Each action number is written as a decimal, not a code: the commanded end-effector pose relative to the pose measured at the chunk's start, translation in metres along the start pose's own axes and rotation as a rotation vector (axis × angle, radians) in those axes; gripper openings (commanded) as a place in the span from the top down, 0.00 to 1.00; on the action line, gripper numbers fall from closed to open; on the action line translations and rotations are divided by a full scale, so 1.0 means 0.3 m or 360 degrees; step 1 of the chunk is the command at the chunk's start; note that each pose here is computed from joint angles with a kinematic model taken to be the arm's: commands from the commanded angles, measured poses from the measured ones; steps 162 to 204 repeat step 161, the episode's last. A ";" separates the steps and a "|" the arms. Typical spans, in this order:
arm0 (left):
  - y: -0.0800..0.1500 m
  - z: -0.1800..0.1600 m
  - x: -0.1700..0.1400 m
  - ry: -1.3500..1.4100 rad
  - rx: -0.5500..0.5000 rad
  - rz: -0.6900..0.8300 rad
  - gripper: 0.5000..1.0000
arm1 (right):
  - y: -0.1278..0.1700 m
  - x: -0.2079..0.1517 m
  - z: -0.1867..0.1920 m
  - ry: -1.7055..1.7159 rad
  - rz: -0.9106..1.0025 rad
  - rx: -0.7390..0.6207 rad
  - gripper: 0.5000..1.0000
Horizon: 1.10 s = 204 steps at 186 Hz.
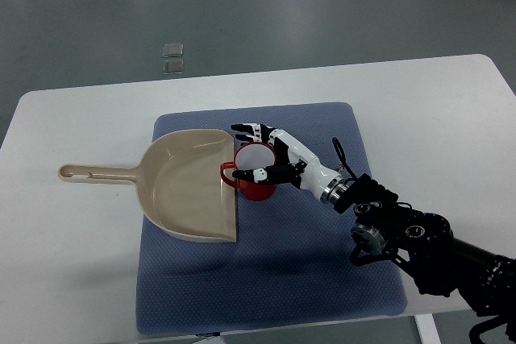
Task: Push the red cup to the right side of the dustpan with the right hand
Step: 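Keep pushing the red mug until it touches the dustpan's edge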
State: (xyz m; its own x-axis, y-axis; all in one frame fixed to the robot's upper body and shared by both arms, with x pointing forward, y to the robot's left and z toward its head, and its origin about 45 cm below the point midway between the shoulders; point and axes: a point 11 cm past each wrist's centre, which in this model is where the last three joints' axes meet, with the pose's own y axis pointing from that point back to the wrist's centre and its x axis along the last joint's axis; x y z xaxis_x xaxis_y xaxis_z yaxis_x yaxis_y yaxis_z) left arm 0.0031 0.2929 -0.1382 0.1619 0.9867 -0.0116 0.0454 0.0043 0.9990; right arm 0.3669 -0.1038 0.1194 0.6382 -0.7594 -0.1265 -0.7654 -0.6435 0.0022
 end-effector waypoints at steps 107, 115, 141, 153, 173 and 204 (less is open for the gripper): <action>0.000 0.000 -0.013 -0.0004 0.0002 -0.0017 0.00 | -0.014 0.405 -0.266 -0.0814 0.0538 0.0054 0.13; 0.000 0.000 -0.013 -0.0004 0.0002 -0.0017 0.00 | 0.013 0.451 -0.290 -0.0860 0.0552 0.0092 0.13; 0.000 0.000 -0.015 -0.0007 0.0002 -0.0022 0.00 | 0.105 0.557 -0.320 -0.0895 0.0499 0.0205 0.13; 0.000 0.000 -0.015 -0.0007 0.0002 -0.0022 0.00 | 0.134 0.579 -0.317 -0.0890 0.0450 0.0226 0.13; 0.000 0.000 -0.015 -0.0007 0.0002 -0.0022 0.00 | 0.146 0.584 -0.310 -0.0897 0.0440 0.0244 0.13; 0.000 0.000 -0.015 -0.0007 0.0002 -0.0022 0.00 | 0.146 0.584 -0.310 -0.0897 0.0440 0.0244 0.13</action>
